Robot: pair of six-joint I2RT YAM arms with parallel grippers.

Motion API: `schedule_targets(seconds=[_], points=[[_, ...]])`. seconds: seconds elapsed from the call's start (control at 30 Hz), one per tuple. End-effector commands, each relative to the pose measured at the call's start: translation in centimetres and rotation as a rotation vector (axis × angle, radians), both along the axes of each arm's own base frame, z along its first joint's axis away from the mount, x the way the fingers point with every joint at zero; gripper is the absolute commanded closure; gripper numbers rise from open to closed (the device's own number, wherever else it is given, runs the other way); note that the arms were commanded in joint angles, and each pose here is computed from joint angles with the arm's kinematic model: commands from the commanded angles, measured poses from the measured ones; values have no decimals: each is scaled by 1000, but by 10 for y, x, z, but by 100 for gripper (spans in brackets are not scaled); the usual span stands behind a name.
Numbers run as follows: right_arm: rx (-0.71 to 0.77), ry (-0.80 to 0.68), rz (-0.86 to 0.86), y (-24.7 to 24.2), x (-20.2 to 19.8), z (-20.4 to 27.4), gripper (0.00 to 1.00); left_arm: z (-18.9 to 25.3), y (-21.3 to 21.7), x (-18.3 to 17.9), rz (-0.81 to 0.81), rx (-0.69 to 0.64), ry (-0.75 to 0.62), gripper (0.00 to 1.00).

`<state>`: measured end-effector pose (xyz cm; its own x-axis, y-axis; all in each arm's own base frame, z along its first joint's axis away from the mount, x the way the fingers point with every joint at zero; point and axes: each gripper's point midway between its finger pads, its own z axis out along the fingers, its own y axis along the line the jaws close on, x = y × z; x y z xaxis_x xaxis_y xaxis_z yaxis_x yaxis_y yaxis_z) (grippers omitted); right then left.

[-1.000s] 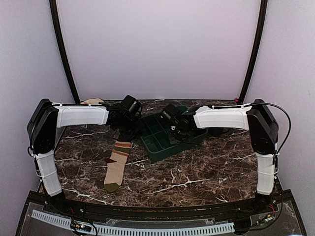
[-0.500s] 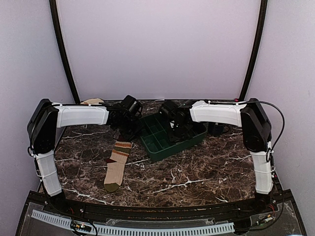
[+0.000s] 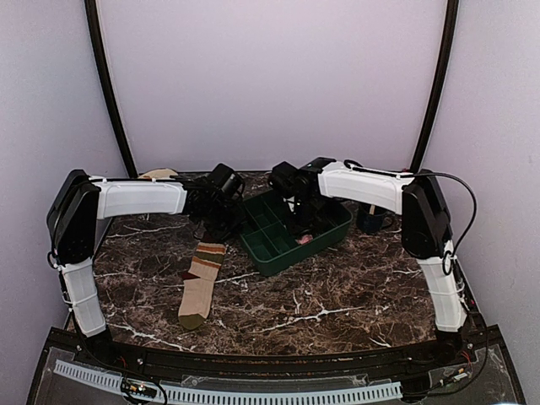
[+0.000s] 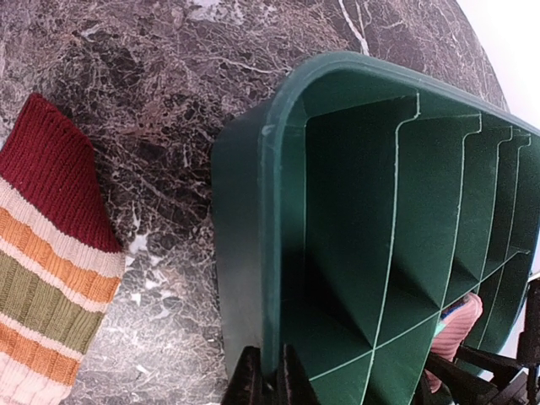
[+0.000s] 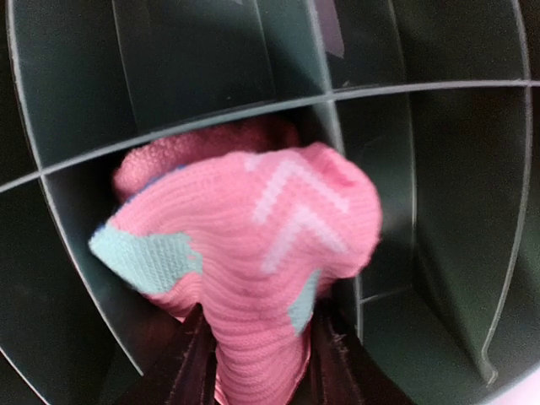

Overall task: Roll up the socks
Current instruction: Place the sock in the storage box.

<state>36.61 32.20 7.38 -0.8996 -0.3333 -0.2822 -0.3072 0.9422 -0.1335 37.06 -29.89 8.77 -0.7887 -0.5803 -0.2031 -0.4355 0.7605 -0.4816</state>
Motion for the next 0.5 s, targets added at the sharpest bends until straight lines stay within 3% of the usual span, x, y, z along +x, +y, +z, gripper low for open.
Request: schedule_targets(seconds=[0.0,0.27,0.47], points=[[17,-76,-38,-15,14,38,62,-2,0,-4,-22,21,27,98],[92,-152,-44,-11,19,66,58,-6,-2,-3,-22,22,36,98],[117,-144,-22,-1,23,62,60,-7,-2,-4,-21,22,44,98]])
